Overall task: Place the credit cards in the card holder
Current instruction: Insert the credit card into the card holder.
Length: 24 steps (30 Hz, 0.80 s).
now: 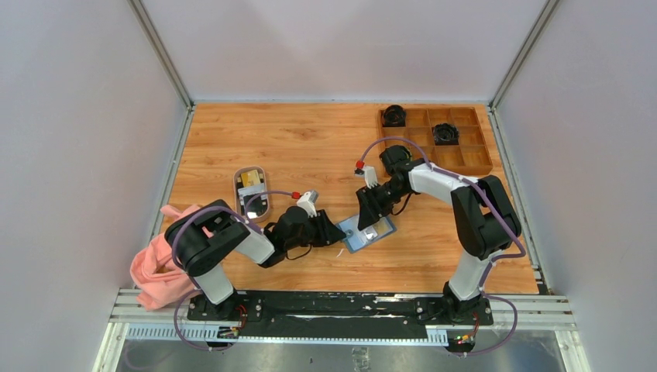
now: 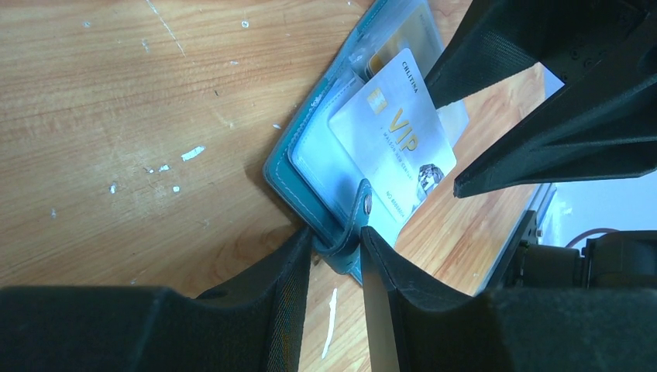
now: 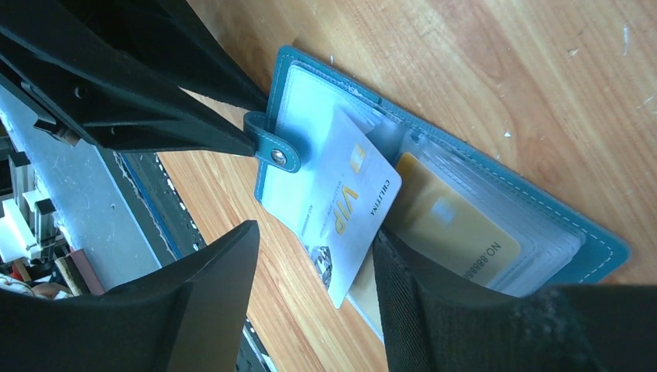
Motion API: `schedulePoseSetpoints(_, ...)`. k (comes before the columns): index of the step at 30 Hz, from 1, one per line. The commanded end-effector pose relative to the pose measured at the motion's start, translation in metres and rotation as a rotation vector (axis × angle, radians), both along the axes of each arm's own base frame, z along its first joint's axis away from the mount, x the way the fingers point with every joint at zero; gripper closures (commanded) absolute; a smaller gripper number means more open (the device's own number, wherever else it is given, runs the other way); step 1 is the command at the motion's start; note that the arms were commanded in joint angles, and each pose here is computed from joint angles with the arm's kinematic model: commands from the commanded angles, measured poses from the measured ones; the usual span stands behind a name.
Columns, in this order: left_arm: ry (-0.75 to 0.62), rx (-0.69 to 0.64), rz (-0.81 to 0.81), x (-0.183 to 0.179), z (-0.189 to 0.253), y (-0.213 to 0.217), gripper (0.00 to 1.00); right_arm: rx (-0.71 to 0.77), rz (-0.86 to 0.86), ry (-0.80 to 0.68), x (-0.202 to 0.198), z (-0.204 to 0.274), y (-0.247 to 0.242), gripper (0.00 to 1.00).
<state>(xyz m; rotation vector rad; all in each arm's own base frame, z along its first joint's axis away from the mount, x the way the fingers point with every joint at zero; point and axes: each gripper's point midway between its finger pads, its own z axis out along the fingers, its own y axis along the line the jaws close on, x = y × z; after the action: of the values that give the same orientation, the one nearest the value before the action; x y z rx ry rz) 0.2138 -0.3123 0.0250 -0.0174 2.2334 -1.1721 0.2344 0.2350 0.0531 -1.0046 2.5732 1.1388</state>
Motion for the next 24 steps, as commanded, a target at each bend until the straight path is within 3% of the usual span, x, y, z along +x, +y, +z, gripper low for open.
schedulePoseSetpoints(1,0.056,0.052,-0.004,-0.01,-0.023,0.012,0.64,-0.022,0.017,0.006,-0.002,0.002,-0.006,0.41)
schedulePoseSetpoints(16,0.053,-0.011,-0.019,-0.012,-0.018,0.01,0.74,-0.186,0.182,-0.116,-0.023,-0.009,0.006,0.43)
schedulePoseSetpoints(24,0.05,-0.025,-0.016,-0.013,-0.016,0.011,0.76,-0.281,0.188,-0.223,-0.01,-0.004,-0.005,0.4)
